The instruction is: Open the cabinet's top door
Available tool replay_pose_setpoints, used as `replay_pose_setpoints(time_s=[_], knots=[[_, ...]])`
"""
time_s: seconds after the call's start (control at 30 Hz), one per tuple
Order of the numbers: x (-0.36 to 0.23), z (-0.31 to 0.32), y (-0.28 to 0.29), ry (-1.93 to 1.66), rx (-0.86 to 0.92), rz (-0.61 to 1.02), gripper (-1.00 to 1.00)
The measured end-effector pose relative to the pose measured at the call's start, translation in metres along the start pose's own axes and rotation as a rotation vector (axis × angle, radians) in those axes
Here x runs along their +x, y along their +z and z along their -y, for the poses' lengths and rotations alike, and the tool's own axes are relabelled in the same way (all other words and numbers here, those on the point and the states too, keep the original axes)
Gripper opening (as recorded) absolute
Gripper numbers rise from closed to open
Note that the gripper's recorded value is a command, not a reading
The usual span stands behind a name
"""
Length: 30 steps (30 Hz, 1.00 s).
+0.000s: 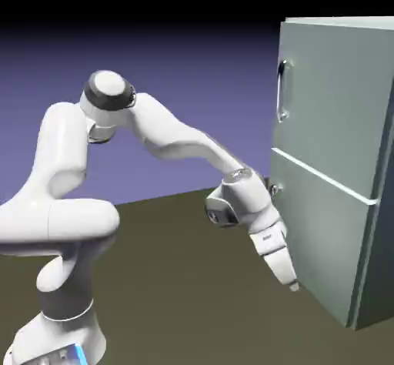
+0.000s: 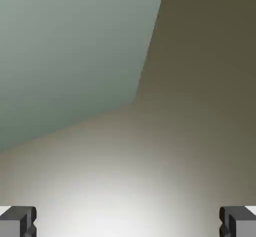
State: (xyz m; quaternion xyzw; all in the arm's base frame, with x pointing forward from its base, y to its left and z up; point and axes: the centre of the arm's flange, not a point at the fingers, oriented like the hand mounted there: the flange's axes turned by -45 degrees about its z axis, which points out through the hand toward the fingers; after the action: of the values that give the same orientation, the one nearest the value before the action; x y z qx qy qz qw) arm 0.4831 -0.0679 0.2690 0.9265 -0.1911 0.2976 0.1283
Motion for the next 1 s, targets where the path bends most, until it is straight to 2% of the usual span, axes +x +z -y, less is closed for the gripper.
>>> replay_pose_setpoints(time_s=[0.2, 0.43, 0.57, 0.63, 0.77, 0.8, 1.0], knots=[[0.050, 0.052, -0.079, -0.063, 0.085, -0.322, 0.00], [0.070, 0.147, -0.219, -0.182, 0.310, -0.736, 0.00], [0.079, 0.132, -0.291, -0.084, 0.408, -0.914, 0.00], [0.078, 0.131, -0.299, -0.069, 0.426, -0.932, 0.00], [0.116, 0.150, -0.273, -0.069, 0.426, -0.932, 0.00], [0.117, 0.151, -0.273, -0.069, 0.426, -0.932, -1.00], [0.096, 0.124, -0.284, -0.117, 0.520, -0.931, -1.00]])
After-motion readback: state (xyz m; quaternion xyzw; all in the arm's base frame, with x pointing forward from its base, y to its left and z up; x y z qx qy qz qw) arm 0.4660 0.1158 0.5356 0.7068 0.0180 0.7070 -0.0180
